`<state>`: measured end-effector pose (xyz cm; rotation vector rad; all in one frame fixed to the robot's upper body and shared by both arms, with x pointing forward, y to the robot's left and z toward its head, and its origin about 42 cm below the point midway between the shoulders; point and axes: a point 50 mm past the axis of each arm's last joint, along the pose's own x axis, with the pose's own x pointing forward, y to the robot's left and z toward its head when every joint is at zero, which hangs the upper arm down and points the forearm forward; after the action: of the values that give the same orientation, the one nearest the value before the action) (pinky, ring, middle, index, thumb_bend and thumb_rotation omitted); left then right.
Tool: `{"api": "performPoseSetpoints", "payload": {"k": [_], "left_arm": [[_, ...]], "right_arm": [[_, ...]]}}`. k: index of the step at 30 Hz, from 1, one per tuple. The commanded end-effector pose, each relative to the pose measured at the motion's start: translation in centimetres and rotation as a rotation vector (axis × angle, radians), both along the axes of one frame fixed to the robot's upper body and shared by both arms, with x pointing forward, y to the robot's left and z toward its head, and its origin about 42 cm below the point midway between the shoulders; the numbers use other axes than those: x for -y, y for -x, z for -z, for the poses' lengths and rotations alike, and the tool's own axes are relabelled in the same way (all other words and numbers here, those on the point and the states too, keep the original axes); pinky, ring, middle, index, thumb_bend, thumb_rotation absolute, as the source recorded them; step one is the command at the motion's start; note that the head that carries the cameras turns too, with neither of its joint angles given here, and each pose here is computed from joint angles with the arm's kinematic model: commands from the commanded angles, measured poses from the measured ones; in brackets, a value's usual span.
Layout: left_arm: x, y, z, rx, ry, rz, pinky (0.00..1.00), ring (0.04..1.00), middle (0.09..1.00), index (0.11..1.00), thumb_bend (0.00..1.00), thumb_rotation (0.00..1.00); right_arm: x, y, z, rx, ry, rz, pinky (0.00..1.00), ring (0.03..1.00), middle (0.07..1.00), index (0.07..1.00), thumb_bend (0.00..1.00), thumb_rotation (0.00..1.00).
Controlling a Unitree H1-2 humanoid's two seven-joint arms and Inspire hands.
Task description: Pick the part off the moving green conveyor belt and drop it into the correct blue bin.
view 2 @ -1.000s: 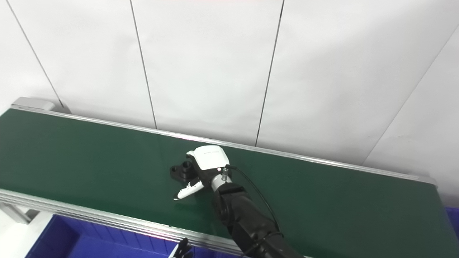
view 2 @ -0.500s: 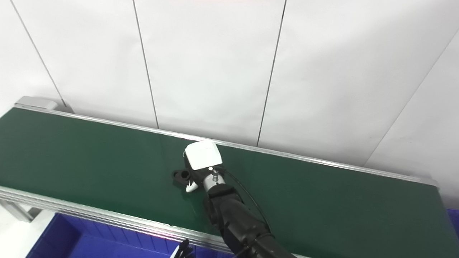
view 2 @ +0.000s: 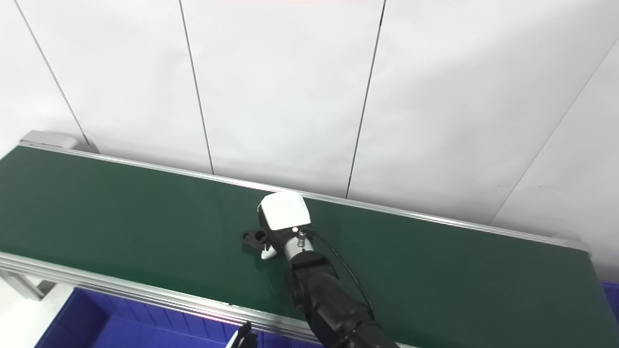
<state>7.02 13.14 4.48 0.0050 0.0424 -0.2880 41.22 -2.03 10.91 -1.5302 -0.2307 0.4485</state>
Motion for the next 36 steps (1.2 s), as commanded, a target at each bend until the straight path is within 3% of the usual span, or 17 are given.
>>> {"api": "performPoseSetpoints", "payload": {"k": [1, 6, 10, 18, 29, 33, 36], "left_arm": [[0.0, -0.1, -1.2, 0.061, 0.032, 0.001, 0.90, 0.968, 0.978, 1.000, 0.99, 0.88], [-0.5, -0.4, -1.4, 0.066, 0.040, 0.005, 0.90, 0.967, 0.982, 1.000, 0.98, 0.87], [-1.4, -0.7, -1.4, 0.062, 0.034, 0.005, 0.90, 0.979, 0.993, 1.000, 1.00, 0.88], [-3.6, -1.6, -2.5, 0.041, 0.024, -0.005, 0.98, 1.000, 1.000, 1.000, 1.00, 0.90], [-7.5, -2.7, -5.6, 0.047, 0.011, 0.000, 0.99, 0.997, 1.000, 1.000, 0.97, 0.94], [-8.6, -3.1, -5.9, 0.036, 0.023, 0.010, 0.98, 0.994, 1.000, 1.000, 0.94, 0.93], [-9.2, -3.5, -6.2, 0.035, 0.023, 0.018, 0.96, 0.985, 0.996, 1.000, 0.93, 0.92]], "right_arm": [[1.7, 1.3, 2.7, -0.120, 0.048, 0.054, 0.12, 0.203, 0.420, 0.492, 0.53, 0.00], [3.2, 2.2, 0.1, -0.056, -0.120, 0.054, 0.14, 0.219, 0.392, 0.510, 0.52, 0.00], [4.8, 3.5, -3.5, 0.013, -0.240, 0.066, 0.14, 0.212, 0.462, 0.487, 0.52, 0.00], [8.2, 7.5, -7.4, 0.102, -0.222, 0.072, 0.12, 0.179, 0.469, 0.485, 0.52, 0.00], [10.3, 14.9, -10.8, 0.095, -0.246, 0.191, 0.14, 0.198, 0.470, 0.485, 0.52, 0.00], [10.8, 18.1, -10.6, 0.060, -0.272, 0.241, 0.13, 0.186, 0.470, 0.486, 0.52, 0.00], [12.2, 21.6, -9.7, 0.005, -0.284, 0.332, 0.13, 0.190, 0.470, 0.485, 0.52, 0.00]]}}
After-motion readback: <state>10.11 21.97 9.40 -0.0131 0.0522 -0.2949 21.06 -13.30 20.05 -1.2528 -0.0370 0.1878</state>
